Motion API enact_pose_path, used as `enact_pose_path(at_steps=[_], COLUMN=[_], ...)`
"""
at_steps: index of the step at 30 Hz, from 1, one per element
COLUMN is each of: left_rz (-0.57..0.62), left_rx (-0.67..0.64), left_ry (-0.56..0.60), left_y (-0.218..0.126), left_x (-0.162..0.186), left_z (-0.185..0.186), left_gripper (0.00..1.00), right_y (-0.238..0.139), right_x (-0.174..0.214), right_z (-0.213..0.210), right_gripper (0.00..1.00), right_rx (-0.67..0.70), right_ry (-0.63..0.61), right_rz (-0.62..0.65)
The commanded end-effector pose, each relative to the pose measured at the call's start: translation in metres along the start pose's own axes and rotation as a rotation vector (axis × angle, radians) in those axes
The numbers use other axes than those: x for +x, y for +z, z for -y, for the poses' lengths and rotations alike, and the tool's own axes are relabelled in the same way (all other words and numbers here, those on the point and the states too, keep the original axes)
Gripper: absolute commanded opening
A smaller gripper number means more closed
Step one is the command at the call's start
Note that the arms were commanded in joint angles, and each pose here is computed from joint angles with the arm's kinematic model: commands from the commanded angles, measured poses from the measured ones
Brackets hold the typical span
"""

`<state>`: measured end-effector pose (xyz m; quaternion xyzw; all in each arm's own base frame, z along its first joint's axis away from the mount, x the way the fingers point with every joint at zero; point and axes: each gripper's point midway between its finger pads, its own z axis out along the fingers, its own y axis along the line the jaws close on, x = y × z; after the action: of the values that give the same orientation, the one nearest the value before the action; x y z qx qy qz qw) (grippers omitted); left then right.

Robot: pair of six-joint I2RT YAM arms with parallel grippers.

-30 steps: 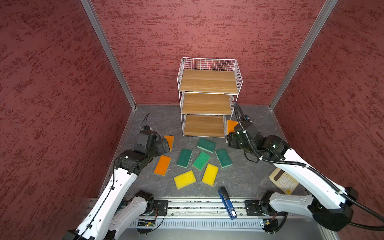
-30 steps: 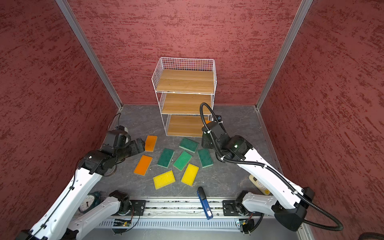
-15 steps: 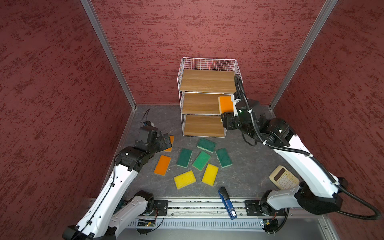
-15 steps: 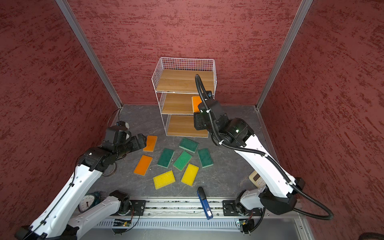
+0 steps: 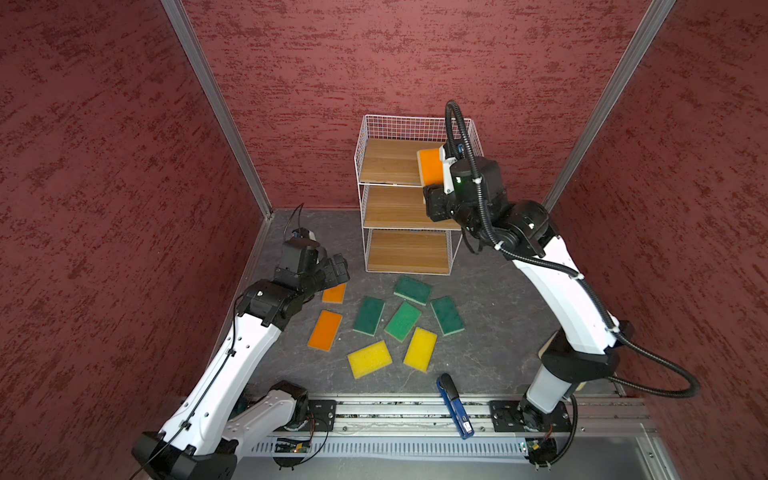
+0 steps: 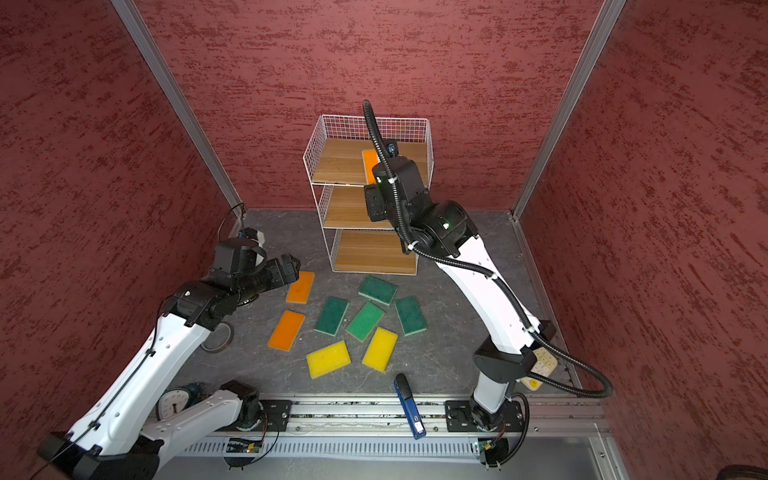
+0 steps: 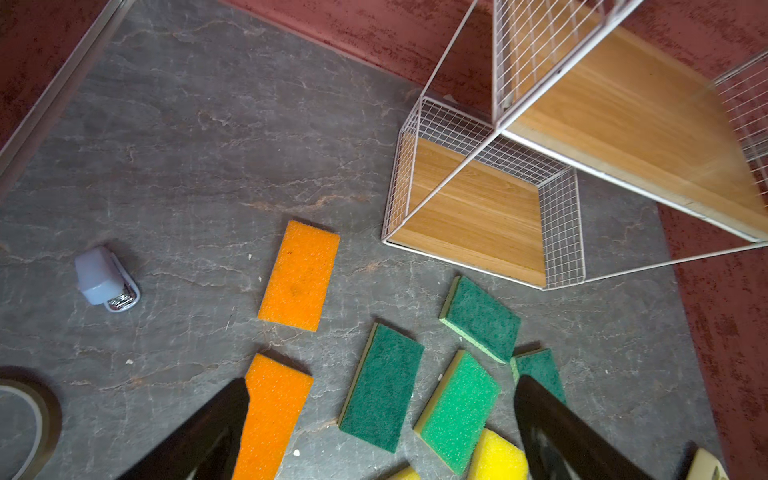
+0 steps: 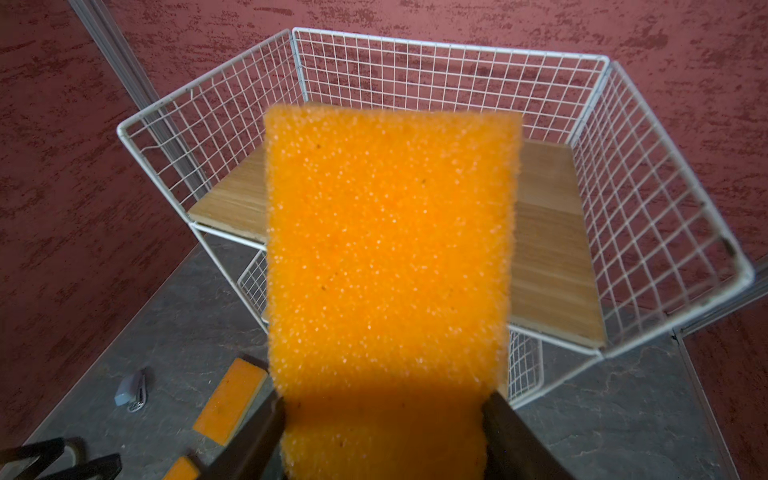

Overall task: Place and organize the cleaning sponges onto the shelf
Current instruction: 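Lift the orange sponge with the right gripper toward the top shelf, then lower the orange sponge onto the top shelf board and open the right gripper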

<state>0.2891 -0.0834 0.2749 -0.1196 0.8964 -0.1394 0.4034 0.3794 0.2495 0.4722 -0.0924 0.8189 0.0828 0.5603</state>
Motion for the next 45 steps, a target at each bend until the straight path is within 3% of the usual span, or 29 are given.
enact_pose_path(at_steps=[1, 6, 12, 45], left_rz=[0.056, 0.051, 0.039, 0.011], left_rx=[0.054, 0.058, 0.148, 0.103], left_ry=[0.033, 0.043, -0.028, -0.065], left_y=[-0.009, -0.009, -0.01, 0.015], left_x=[-0.02, -0.023, -0.028, -0.022], left_z=[0.015, 0.014, 0.02, 0.0], left_gripper=[1.0, 1.0, 1.0, 1.0], right_y=[0.004, 0.016, 0.022, 0.077], right_x=[-0.011, -0.024, -0.036, -0.038], right_z=[0.014, 0.03, 0.045, 0.077], right_gripper=[0.61, 0.62, 0.62, 0.62], right_rx=[0.026, 0.064, 0.129, 0.209], right_ry=[-0.013, 0.005, -0.01, 0.072], right_rz=[0.015, 0.051, 0.101, 0.134])
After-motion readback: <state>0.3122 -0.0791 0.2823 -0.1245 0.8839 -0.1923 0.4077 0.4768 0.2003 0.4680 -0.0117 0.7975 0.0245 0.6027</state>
